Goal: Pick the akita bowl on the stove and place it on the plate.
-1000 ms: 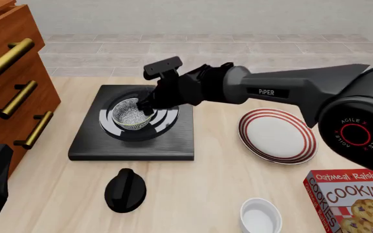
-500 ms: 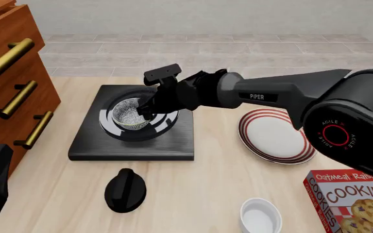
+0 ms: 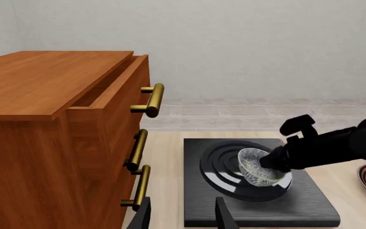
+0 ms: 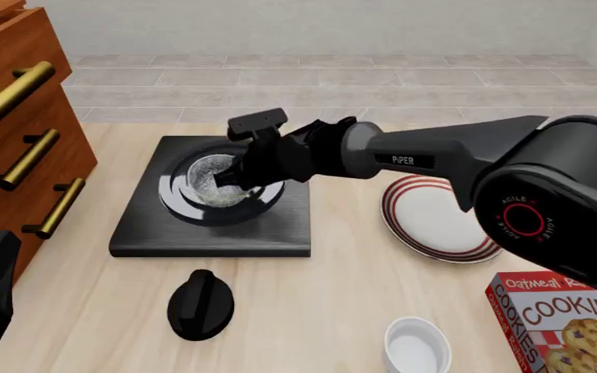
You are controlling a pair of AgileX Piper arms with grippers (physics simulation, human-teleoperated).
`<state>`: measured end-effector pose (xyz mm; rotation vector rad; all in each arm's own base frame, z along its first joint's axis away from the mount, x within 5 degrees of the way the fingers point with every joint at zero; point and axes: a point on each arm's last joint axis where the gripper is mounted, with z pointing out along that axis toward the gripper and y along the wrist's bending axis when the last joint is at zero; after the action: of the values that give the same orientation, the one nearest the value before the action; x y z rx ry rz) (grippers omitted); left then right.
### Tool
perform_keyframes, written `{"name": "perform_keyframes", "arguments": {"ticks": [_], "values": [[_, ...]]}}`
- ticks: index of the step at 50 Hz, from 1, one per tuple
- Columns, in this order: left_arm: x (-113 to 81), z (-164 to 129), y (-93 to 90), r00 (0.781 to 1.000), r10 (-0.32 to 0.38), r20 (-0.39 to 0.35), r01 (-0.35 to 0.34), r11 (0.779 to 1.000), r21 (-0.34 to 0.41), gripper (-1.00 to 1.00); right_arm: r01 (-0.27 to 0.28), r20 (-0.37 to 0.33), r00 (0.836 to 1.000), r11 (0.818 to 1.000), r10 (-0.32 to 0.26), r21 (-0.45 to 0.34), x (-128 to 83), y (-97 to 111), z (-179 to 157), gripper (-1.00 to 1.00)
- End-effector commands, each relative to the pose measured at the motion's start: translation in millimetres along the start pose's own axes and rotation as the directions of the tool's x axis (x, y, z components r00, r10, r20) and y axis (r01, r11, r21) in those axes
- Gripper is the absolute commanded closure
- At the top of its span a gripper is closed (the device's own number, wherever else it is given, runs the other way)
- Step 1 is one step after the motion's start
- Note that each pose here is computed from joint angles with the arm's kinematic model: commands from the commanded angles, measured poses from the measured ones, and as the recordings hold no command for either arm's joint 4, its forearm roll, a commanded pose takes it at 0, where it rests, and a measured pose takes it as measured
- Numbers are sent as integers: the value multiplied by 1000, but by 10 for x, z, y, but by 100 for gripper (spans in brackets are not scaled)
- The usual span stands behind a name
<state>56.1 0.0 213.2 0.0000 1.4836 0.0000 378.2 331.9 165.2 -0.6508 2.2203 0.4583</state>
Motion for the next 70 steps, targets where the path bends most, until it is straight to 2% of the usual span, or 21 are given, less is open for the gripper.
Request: {"name": "perform_keyframes", "arguments": {"ticks": [1, 8, 15, 20, 21, 33, 51, 70], "values": [[0, 0, 0, 1000, 0, 0, 0, 1000, 0, -100, 16, -58, 998, 1000, -17, -4, 238, 68, 111, 100], [0, 0, 0, 1000, 0, 0, 0, 1000, 0, -100, 18, -50, 999, 1000, -18, -4, 222, 63, 62, 100], [0, 0, 0, 1000, 0, 0, 0, 1000, 0, -100, 30, -12, 999, 999, -30, 18, 57, -91, -90, 100], [0, 0, 0, 1000, 0, 0, 0, 1000, 0, -100, 32, -4, 999, 999, -32, 26, 25, -147, -132, 100], [0, 0, 0, 1000, 0, 0, 0, 1000, 0, -100, 32, 8, 999, 999, -33, 37, -11, -217, -157, 100], [0, 0, 0, 1000, 0, 0, 0, 1000, 0, -100, 33, 36, 999, 998, -35, 46, -124, -265, -329, 100], [0, 0, 0, 1000, 0, 0, 0, 1000, 0, -100, 29, 68, 997, 997, -33, 64, -198, -376, -536, 100], [0, 0, 0, 1000, 0, 0, 0, 1000, 0, -100, 9, 95, 995, 996, -17, 84, -173, -491, -770, 100]]}}
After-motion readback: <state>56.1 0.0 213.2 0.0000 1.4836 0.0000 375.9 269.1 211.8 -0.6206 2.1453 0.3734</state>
